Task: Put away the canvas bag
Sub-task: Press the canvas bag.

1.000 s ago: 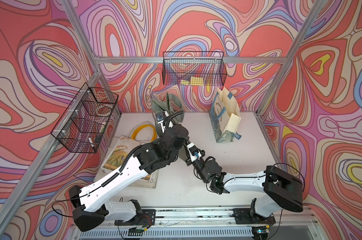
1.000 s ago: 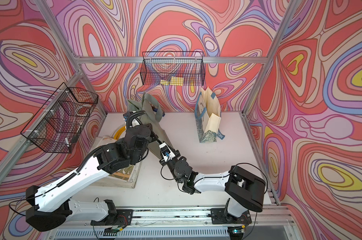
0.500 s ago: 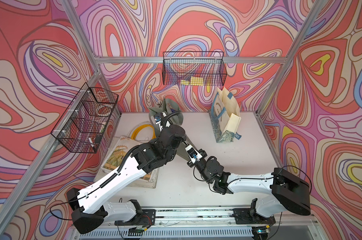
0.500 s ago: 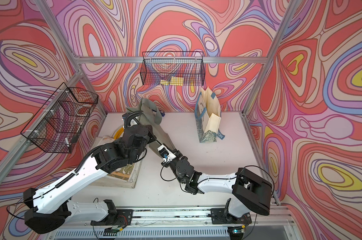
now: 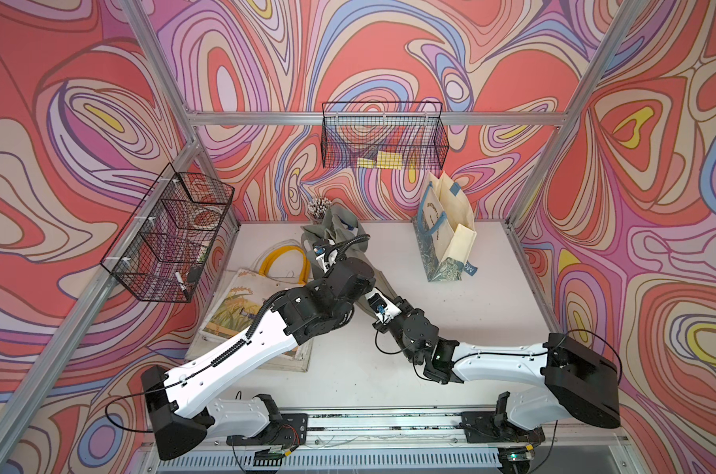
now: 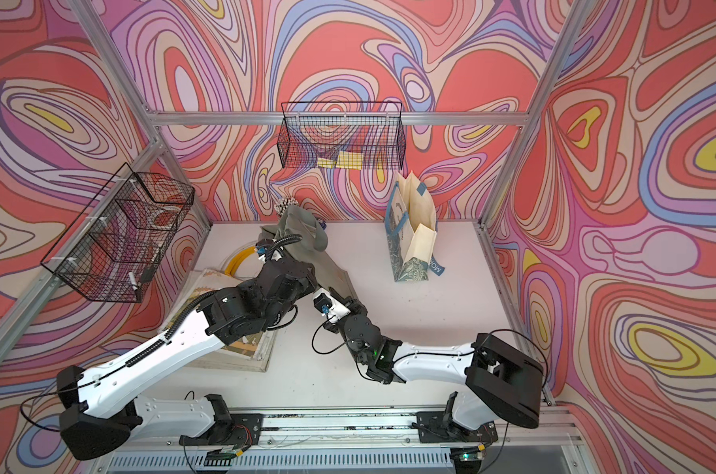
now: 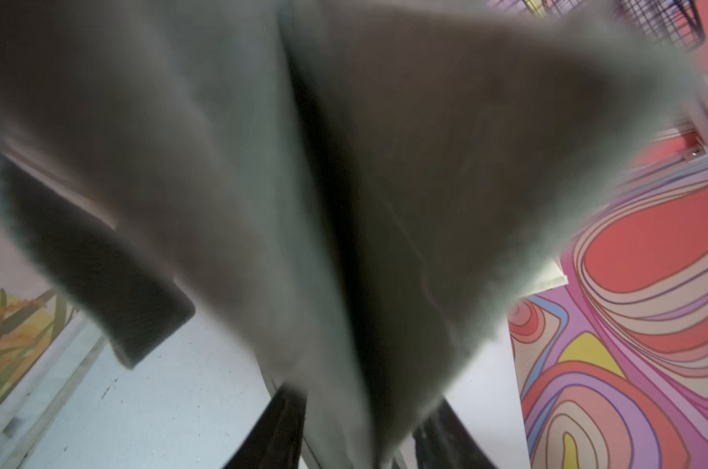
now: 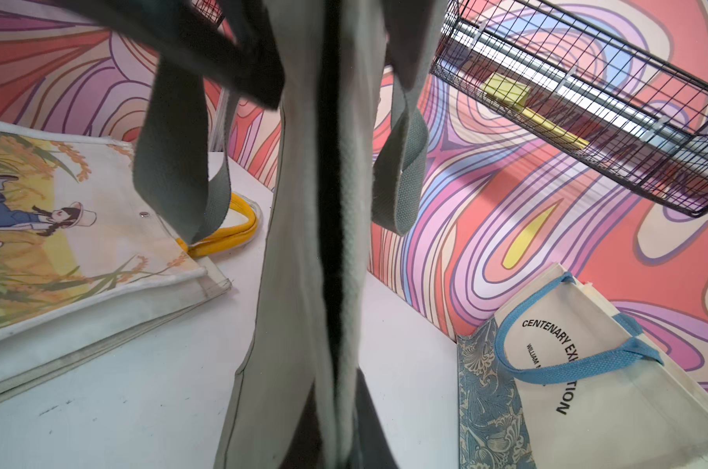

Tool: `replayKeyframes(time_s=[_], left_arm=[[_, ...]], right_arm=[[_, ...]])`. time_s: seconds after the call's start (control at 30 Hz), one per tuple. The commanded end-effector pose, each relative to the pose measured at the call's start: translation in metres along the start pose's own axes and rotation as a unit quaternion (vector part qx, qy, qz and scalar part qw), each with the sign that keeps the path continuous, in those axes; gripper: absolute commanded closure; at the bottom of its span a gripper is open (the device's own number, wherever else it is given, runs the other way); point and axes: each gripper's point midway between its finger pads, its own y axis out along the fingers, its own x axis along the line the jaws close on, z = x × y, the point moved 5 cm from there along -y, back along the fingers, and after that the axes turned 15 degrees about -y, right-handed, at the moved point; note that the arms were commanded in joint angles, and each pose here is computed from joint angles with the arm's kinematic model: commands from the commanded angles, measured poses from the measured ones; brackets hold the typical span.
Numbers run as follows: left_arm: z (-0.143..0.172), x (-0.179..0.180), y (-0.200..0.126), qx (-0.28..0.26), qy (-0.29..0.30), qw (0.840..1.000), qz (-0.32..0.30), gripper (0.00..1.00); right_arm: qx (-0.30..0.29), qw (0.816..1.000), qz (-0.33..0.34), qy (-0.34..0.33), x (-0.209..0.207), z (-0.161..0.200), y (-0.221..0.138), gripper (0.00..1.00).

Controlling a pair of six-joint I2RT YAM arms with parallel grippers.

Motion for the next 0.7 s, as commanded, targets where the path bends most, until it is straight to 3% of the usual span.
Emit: replayKeyframes(time_s=[0.0, 0.4, 0.5, 0.67], left_arm=[[0.01, 0.016, 0.012, 0.011, -0.019, 0.999, -0.033, 0.52], [0.005, 0.011, 0.002, 0.011, -0.059, 0.998, 0.032, 0.42], [0.003, 0.009, 0.0, 0.027, -0.057, 0.997, 0.051, 0.31], [-0.001, 0.01, -0.001, 0.042, -0.069, 0.995, 0.05, 0.25]], right_arm=[[-0.034, 0.999, 0.026, 0.029, -0.02, -0.019, -0.003, 1.0], [0.008, 1.0, 0.0, 0.001, -0.003, -0.006, 0.004, 1.0], [0.006, 1.0, -0.001, 0.004, -0.002, -0.007, 0.005, 1.0], [0.007, 1.0, -0.009, 0.0, 0.004, -0.007, 0.007, 1.0]])
